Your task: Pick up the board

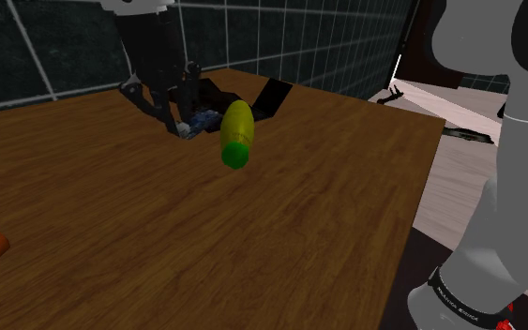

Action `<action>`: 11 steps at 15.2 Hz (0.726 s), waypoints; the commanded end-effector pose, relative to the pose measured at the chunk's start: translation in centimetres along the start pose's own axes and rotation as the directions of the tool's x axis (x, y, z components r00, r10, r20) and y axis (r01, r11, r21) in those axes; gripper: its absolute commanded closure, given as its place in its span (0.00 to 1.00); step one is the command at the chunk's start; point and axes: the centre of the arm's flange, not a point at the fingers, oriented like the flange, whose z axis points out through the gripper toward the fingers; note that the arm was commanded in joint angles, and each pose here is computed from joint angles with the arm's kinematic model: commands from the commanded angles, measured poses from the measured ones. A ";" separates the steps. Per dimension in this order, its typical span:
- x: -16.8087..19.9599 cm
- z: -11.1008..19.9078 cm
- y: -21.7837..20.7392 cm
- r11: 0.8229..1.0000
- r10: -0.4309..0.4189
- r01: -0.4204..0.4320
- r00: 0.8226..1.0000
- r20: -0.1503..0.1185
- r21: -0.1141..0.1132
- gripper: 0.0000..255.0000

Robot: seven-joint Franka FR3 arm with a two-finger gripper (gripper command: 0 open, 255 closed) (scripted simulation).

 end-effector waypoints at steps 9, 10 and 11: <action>-0.2 -5.2 0.6 1.000 0.000 0.000 1.000 0.000 0.000 1.00; -0.2 -5.7 0.7 1.000 0.000 0.000 1.000 0.000 0.000 1.00; -0.2 -6.2 0.8 1.000 0.000 0.000 1.000 0.000 0.000 1.00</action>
